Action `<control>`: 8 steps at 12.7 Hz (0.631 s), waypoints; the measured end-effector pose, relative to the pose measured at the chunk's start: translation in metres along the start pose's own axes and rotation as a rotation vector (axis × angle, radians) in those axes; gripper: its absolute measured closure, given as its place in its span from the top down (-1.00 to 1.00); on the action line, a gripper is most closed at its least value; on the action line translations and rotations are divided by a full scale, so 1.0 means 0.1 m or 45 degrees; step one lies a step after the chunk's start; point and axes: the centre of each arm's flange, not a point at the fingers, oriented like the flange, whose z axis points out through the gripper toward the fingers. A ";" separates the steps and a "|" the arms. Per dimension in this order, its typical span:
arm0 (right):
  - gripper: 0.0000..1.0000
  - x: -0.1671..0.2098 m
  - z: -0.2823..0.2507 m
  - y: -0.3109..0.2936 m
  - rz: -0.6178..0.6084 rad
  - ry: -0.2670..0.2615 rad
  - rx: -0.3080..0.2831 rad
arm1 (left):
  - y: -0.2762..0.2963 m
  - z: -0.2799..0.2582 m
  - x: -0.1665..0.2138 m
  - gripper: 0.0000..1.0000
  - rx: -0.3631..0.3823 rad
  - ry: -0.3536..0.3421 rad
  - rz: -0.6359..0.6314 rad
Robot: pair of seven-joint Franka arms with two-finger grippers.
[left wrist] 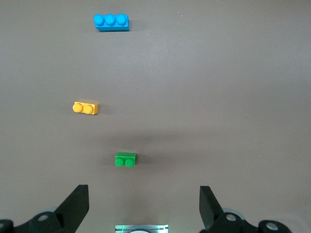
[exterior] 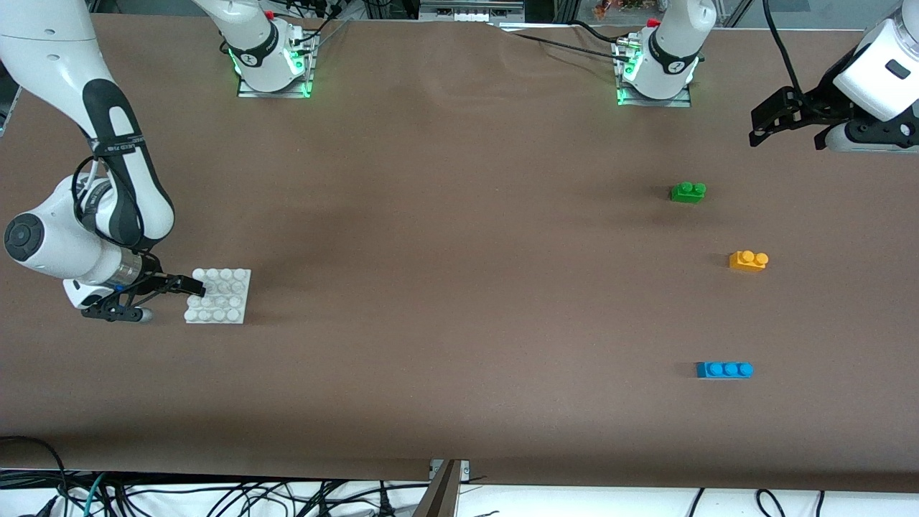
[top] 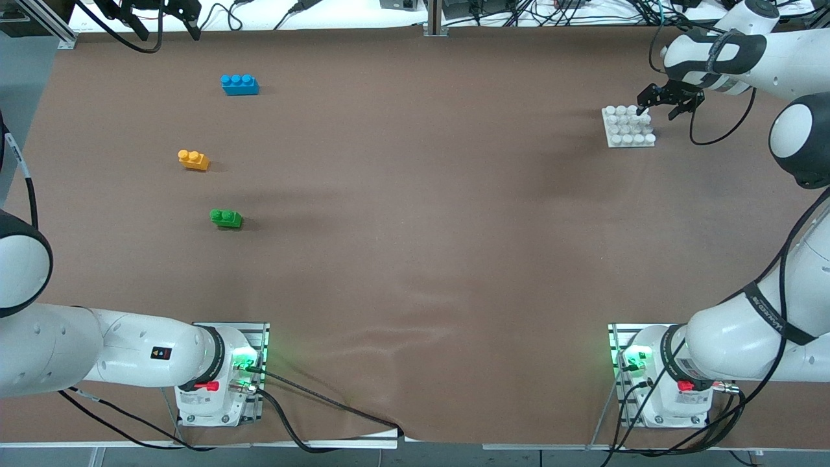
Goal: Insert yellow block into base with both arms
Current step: 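Reach the right gripper down to the white base plate and grasp it, then slide the white base plate with the right gripper toward the table middle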
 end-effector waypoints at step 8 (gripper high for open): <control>1.00 -0.01 0.22 0.04 0.038 0.001 0.033 | 0.00 0.00 0.00 1.00 0.000 0.000 0.000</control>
